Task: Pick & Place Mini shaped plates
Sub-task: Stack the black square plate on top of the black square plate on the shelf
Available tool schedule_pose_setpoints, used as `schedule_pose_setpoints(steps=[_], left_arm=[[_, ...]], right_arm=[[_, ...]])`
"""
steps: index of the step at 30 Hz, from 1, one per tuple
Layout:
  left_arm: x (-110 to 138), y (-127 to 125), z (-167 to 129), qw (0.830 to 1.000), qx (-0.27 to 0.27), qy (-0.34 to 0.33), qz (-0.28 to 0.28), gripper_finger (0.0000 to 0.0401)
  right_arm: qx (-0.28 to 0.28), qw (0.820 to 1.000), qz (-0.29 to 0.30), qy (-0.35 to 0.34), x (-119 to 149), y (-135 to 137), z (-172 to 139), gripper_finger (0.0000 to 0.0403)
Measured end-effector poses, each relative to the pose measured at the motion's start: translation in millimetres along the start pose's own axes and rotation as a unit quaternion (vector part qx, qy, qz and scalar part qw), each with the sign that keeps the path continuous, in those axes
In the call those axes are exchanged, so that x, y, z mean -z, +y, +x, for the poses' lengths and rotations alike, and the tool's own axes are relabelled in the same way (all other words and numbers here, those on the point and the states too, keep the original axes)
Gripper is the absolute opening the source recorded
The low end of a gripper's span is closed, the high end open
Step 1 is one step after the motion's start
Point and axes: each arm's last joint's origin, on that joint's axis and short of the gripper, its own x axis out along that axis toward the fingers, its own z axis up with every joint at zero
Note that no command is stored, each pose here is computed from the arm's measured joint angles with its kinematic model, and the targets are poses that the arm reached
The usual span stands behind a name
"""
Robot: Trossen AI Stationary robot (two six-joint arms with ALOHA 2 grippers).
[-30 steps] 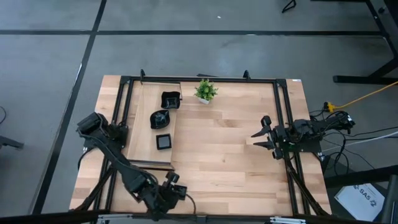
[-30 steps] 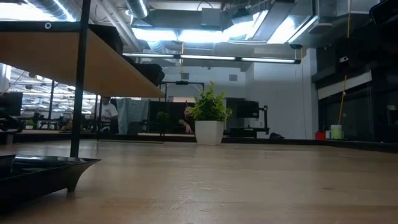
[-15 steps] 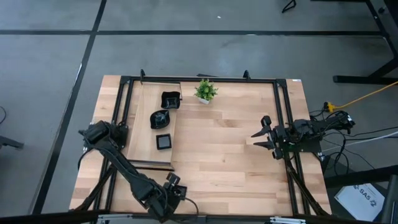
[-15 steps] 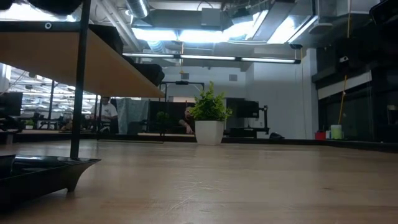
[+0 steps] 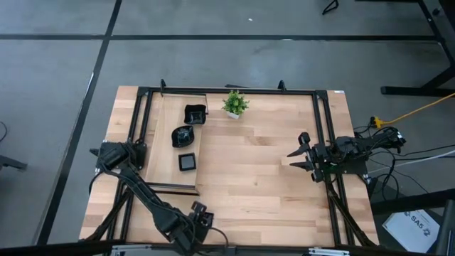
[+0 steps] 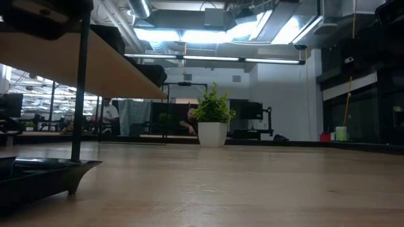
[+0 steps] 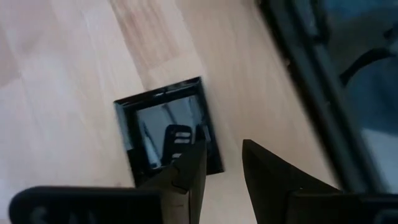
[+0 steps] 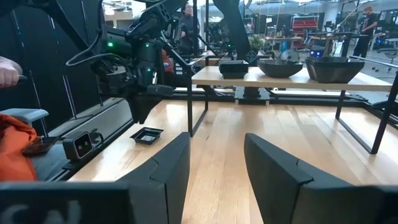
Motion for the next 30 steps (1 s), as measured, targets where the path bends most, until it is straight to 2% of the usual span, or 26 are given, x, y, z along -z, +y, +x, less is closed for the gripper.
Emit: schedule_pose_setpoints(steps=[11,18,30], left_arm=[[-3.7,5.2,7.6,0.995,0.014,0.002,-0.094,0.0097],[-6.2,1.3,17.4,0.995,0.028,0.005,-0.090,0.0097],[-4.7,2.9,26.9,0.996,0.019,0.014,-0.091,0.0097]], right_arm=[[0.000,1.000,0.000,0.000,-0.1,0.0,0.0,0.0152],[0.000,1.000,0.000,0.000,0.0,0.0,0.0,0.0152],[0.000,1.000,0.000,0.000,0.0,0.0,0.0,0.0152]])
